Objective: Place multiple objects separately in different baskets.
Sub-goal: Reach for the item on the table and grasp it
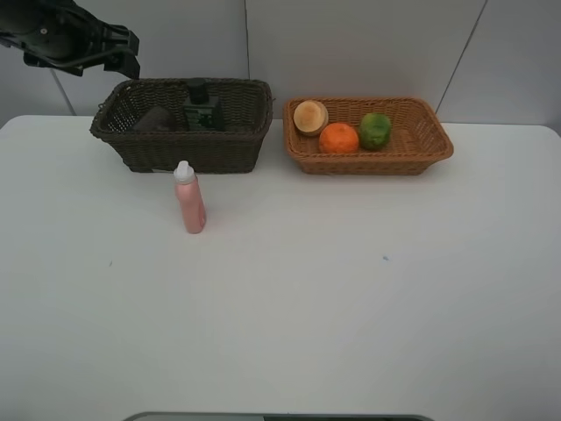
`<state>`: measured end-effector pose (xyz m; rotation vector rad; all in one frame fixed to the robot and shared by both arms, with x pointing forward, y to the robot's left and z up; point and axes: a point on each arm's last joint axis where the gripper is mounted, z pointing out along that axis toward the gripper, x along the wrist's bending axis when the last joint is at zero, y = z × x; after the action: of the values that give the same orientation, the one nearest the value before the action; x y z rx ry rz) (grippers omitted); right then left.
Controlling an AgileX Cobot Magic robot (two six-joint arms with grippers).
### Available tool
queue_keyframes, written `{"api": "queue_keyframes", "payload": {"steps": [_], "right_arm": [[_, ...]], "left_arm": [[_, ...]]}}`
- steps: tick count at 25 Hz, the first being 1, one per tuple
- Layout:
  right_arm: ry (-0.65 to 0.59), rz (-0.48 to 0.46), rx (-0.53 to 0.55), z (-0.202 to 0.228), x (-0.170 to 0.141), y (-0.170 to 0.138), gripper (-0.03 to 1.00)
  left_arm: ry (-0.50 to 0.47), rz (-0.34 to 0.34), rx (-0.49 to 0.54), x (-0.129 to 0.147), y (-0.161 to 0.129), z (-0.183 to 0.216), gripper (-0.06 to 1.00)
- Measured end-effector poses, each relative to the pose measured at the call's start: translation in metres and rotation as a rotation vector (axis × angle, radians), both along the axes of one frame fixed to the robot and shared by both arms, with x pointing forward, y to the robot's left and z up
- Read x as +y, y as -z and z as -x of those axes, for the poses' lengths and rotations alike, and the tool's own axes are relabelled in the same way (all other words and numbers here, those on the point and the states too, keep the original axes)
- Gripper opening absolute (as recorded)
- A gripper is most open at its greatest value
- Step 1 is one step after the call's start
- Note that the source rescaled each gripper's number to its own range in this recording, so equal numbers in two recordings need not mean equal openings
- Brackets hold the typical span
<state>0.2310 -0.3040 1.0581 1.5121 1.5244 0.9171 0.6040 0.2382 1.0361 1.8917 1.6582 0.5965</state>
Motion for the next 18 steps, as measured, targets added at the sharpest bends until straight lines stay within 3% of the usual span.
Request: {"api": "queue_keyframes", "payload": {"steps": [4,11,18], "right_arm": [[0.000,0.000,0.000,0.000,0.000,0.000,0.85],[0.000,0.000,0.000,0.000,0.000,0.000,0.85],[0.000,0.000,0.000,0.000,0.000,0.000,0.85]], "left_arm": [[0.030,0.004,0.090,-0.018,-0.005,0.017,1.00],[-0.025,0.084,0.264,-0.052,0.000,0.040,1.00],[-0.076,0.138,0.317,-0.075,0.001,0.052,1.00]]}}
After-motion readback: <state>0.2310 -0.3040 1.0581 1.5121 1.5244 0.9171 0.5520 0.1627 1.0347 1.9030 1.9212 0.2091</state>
